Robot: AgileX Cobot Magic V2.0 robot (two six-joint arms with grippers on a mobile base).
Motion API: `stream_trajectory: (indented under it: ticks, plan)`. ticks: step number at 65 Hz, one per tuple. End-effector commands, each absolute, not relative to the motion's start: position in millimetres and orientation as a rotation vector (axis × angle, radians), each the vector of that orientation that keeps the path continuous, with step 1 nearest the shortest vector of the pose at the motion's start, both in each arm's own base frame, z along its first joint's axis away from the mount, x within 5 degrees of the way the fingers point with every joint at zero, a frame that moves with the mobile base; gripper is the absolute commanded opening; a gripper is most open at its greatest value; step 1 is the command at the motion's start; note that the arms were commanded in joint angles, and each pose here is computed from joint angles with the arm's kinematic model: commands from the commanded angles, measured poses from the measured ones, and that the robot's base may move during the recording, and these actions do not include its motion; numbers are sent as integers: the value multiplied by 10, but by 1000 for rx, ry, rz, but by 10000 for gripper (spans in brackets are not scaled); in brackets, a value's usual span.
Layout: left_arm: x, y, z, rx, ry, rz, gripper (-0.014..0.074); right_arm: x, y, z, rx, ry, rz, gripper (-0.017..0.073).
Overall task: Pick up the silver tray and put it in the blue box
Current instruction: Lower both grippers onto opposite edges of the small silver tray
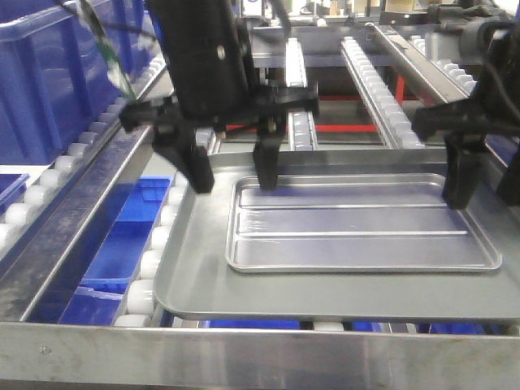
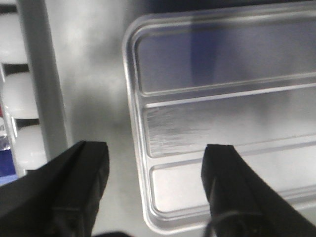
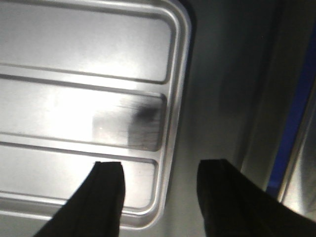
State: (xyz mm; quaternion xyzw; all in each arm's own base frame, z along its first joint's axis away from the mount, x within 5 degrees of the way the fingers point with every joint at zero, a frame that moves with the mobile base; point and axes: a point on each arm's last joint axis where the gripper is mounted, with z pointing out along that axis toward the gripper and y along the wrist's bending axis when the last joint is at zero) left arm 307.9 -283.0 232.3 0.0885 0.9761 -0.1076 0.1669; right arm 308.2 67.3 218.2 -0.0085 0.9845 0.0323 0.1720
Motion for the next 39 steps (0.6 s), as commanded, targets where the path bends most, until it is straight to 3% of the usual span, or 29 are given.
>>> stream_trajectory:
  ticks: [1,12,39]
  plan:
    - [3070,-2867,2605,226,2694,-395,315,3154,601,2386,5,2696,99,448]
    - [3089,-2881,2572,229,2688,-394,315,3197,449,2374,68,2686,85,448]
    - [3130,-2915,2436,236,2703,-373,315,3251,585,2299,-41,2663,90,448]
